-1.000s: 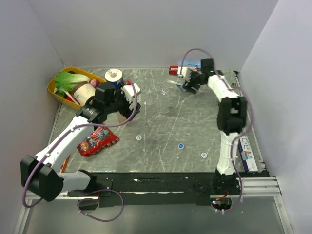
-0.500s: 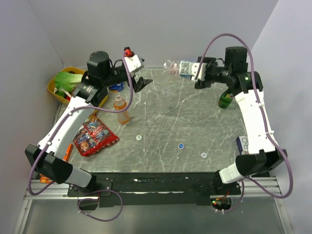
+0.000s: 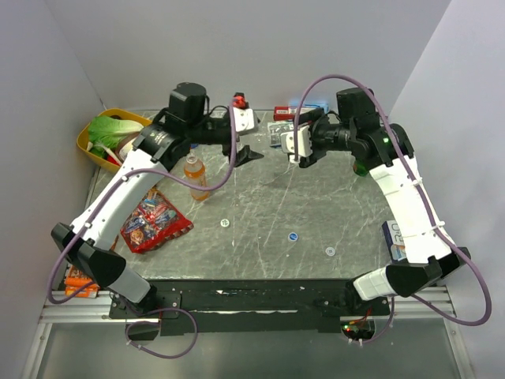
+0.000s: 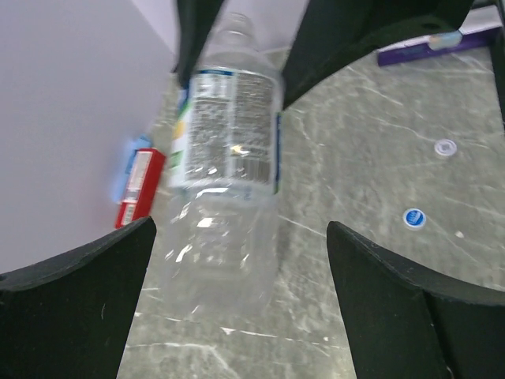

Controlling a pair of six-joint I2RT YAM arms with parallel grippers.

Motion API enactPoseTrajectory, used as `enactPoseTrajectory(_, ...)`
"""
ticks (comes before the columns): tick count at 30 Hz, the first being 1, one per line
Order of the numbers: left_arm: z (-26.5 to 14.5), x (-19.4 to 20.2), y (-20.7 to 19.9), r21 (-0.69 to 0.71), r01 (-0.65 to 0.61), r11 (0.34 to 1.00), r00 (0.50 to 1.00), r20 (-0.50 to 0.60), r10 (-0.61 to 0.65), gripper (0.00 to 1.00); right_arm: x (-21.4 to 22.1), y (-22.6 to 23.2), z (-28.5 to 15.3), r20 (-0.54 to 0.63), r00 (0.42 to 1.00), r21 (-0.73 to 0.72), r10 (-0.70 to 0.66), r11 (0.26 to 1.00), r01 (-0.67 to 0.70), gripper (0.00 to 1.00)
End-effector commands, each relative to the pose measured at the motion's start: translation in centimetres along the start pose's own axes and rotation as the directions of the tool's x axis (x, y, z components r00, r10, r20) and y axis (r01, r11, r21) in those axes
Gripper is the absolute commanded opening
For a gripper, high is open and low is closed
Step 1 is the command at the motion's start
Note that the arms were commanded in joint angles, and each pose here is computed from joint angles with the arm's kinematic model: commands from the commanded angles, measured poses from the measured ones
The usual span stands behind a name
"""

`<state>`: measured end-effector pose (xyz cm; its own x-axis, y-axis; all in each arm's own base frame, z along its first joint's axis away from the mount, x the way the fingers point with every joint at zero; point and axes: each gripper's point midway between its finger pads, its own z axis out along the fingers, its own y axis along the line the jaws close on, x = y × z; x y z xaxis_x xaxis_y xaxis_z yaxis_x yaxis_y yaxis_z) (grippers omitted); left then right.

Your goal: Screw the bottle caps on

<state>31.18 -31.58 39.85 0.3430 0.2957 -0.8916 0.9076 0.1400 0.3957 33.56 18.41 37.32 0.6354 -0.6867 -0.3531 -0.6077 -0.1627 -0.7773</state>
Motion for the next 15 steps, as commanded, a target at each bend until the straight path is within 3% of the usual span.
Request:
enactPoseTrajectory(1,1.0,0.5,-0.2,0.011,-0.004,1.000,1.000,-0.027,0.005,0.96,-2.9,-2.5,-2.3,0.010,0.995,0.084,-0.102,0.991,0.100,0.28)
enactPoseTrajectory(10,3.4,4.1,-0.3,-0.047,-0.064,0.997,0.989,-0.135,0.057,0.96,-6.5,-1.9,-2.8,0.054,0.977,0.108,-0.205,0.974,0.199,0.26)
enactPoseTrajectory(14,3.5,4.9,-0.2,-0.101,-0.083,0.991,0.991,-0.112,0.072,0.96,-6.8,-1.8,-2.9,0.058,0.980,0.107,-0.191,0.977,0.184,0.24)
enactPoseTrajectory(15,3.5,3.7,0.8,-0.162,-0.096,0.982,0.994,-0.061,0.087,0.96,-6.5,-1.7,-2.9,0.047,0.981,0.101,-0.186,0.978,0.181,0.24)
